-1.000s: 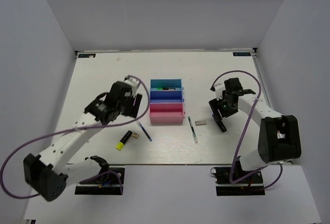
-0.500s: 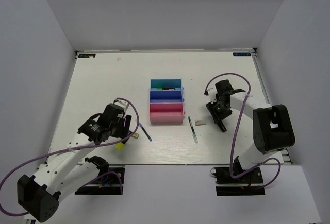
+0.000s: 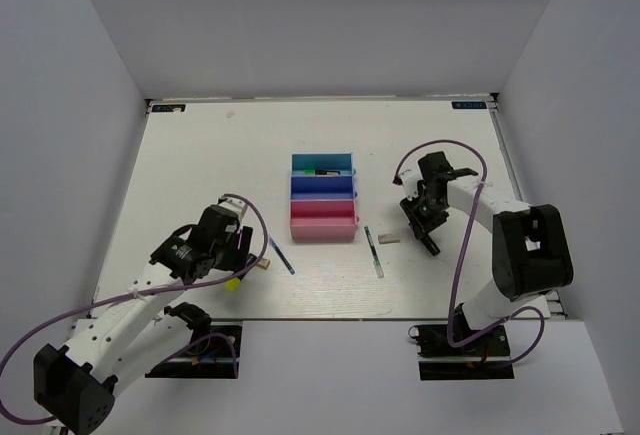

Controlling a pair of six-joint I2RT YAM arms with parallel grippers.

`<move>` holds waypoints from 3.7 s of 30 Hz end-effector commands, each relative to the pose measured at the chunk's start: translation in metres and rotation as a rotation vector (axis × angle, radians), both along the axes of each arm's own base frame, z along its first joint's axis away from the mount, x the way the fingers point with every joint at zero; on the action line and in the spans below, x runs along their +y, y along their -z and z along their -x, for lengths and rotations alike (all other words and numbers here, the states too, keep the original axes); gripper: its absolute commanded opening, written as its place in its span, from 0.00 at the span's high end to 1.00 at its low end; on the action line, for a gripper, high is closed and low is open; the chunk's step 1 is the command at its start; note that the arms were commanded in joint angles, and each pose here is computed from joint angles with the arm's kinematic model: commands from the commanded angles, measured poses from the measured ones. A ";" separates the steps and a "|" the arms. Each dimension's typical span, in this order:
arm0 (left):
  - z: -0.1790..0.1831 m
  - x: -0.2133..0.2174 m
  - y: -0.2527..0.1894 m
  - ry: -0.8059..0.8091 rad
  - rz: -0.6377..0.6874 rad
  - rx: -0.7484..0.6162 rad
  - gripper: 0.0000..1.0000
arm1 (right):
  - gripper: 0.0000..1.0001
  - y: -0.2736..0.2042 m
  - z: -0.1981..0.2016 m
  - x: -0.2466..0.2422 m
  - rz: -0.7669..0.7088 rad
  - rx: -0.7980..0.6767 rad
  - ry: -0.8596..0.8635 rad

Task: Sort the stationery into containers
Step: Pick up the pen from the center of the board, then place the pen in the storage box, then pick up the pen from the center of the board, then place the pen in the storage box.

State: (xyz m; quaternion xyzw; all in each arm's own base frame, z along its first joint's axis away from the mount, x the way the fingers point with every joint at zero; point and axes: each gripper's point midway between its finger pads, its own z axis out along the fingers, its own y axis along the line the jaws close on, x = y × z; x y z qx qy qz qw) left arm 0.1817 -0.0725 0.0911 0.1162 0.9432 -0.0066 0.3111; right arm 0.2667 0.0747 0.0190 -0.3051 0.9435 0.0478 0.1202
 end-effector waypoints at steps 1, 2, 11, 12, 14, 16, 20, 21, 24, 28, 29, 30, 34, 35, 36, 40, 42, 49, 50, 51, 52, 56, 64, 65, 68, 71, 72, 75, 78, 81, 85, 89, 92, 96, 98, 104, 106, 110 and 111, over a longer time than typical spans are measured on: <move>0.002 0.003 0.007 -0.007 -0.019 0.024 0.24 | 1.00 -0.048 -0.009 0.027 -0.126 -0.067 -0.163; 0.001 0.004 0.008 -0.010 -0.035 0.036 0.24 | 1.00 -0.066 -0.022 0.035 -0.144 -0.116 -0.199; 0.014 0.003 0.028 0.038 -0.092 0.193 0.25 | 1.00 -0.170 -0.102 0.129 -0.270 -0.468 -0.746; 0.015 0.003 0.028 0.041 -0.092 0.199 0.25 | 1.00 -0.174 -0.105 0.141 -0.275 -0.494 -0.794; 0.017 0.003 0.032 0.048 -0.102 0.222 0.25 | 1.00 -0.162 -0.130 0.166 -0.253 -0.528 -0.914; 0.019 0.003 0.035 0.049 -0.107 0.242 0.25 | 1.00 -0.157 -0.137 0.191 -0.252 -0.534 -1.014; 0.019 0.004 0.039 0.049 -0.118 0.255 0.25 | 1.00 -0.171 -0.165 0.235 -0.271 -0.696 -1.166; 0.019 0.005 0.039 0.049 -0.123 0.257 0.25 | 1.00 -0.171 -0.165 0.243 -0.276 -0.715 -1.180; 0.020 0.006 0.042 0.051 -0.136 0.271 0.25 | 1.00 -0.167 -0.180 0.263 -0.266 -0.796 -1.238; 0.022 0.006 0.045 0.066 -0.147 0.298 0.25 | 1.00 -0.160 -0.180 0.284 -0.300 -0.767 -1.276; 0.022 0.007 0.045 0.065 -0.151 0.302 0.25 | 1.00 -0.158 -0.182 0.286 -0.299 -0.767 -1.277; 0.023 0.006 0.046 0.068 -0.151 0.308 0.25 | 1.00 -0.154 -0.182 0.288 -0.305 -0.765 -1.285; 0.023 0.006 0.047 0.069 -0.154 0.317 0.25 | 1.00 -0.134 -0.172 0.296 -0.315 -0.718 -1.300; 0.024 0.006 0.047 0.073 -0.153 0.320 0.25 | 1.00 -0.127 -0.171 0.296 -0.314 -0.699 -1.298; 0.024 0.006 0.047 0.072 -0.152 0.322 0.25 | 1.00 -0.120 -0.168 0.295 -0.321 -0.672 -1.294; 0.024 0.003 0.048 0.082 -0.145 0.328 0.25 | 1.00 -0.112 -0.157 0.294 -0.339 -0.614 -1.275; 0.025 0.003 0.048 0.085 -0.145 0.330 0.25 | 1.00 -0.115 -0.153 0.293 -0.346 -0.611 -1.268; 0.025 0.002 0.049 0.089 -0.139 0.338 0.25 | 1.00 -0.103 -0.161 0.290 -0.297 -0.584 -1.136; 0.025 0.001 0.049 0.094 -0.140 0.339 0.25 | 1.00 -0.100 -0.162 0.290 -0.282 -0.580 -1.124; 0.026 0.000 0.050 0.097 -0.137 0.343 0.25 | 0.87 -0.099 -0.162 0.289 -0.278 -0.577 -1.118; 0.025 0.001 0.051 0.096 -0.140 0.348 0.25 | 0.76 -0.096 -0.161 0.289 -0.275 -0.566 -1.115; 0.025 -0.001 0.053 0.105 -0.147 0.368 0.25 | 0.39 -0.097 -0.158 0.285 -0.274 -0.545 -1.074; 0.025 -0.011 0.060 0.161 -0.127 0.419 0.27 | 0.35 -0.151 -0.146 0.283 -0.360 -0.582 -0.964; 0.025 -0.011 0.062 0.162 -0.127 0.426 0.28 | 0.35 -0.153 -0.145 0.280 -0.369 -0.574 -0.938; 0.021 -0.010 0.065 0.160 -0.116 0.433 0.33 | 0.33 -0.174 -0.131 0.272 -0.415 -0.583 -0.870; 0.014 -0.011 0.069 0.160 -0.119 0.443 0.40 | 0.33 -0.190 -0.113 0.257 -0.464 -0.591 -0.817; 0.012 -0.011 0.070 0.163 -0.120 0.445 0.43 | 0.33 -0.184 -0.107 0.253 -0.479 -0.569 -0.793; 0.007 -0.013 0.074 0.168 -0.142 0.464 0.47 | 0.33 -0.209 -0.083 0.236 -0.523 -0.612 -0.766; 0.003 -0.012 0.079 0.167 -0.156 0.480 0.48 | 0.33 -0.208 -0.063 0.219 -0.540 -0.609 -0.741; 0.004 -0.011 0.083 0.167 -0.165 0.497 0.48 | 0.33 -0.206 -0.045 0.204 -0.557 -0.608 -0.714; 0.008 -0.007 0.087 0.161 -0.181 0.508 0.65 | 0.33 -0.201 -0.024 0.188 -0.574 -0.594 -0.684; 0.004 -0.009 0.076 0.142 -0.165 0.471 0.93 | 0.33 -0.202 -0.008 0.172 -0.574 -0.595 -0.652; -0.005 -0.014 0.053 0.115 -0.137 0.380 1.00 | 0.40 -0.204 -0.002 0.158 -0.545 -0.604 -0.601; -0.018 -0.022 0.008 0.106 -0.086 0.239 1.00 | 1.00 -0.189 0.010 0.136 -0.478 -0.545 -0.513; -0.029 -0.034 -0.025 0.149 -0.055 0.131 1.00 | 1.00 -0.183 0.017 0.127 -0.467 -0.553 -0.498; -0.078 -0.105 -0.091 0.534 -0.008 -0.171 1.00 | 0.82 -0.150 0.019 0.103 -0.386 -0.596 -0.415; -0.091 -0.127 -0.102 0.681 -0.013 -0.249 1.00 | 0.81 -0.141 0.018 0.097 -0.366 -0.600 -0.384; -0.142 -0.175 -0.132 0.865 -0.035 -0.493 1.00 | 0.81 -0.133 0.014 0.087 -0.342 -0.633 -0.336; -0.151 -0.181 -0.126 0.882 -0.053 -0.497 1.00 | 0.81 -0.131 0.014 0.085 -0.334 -0.638 -0.333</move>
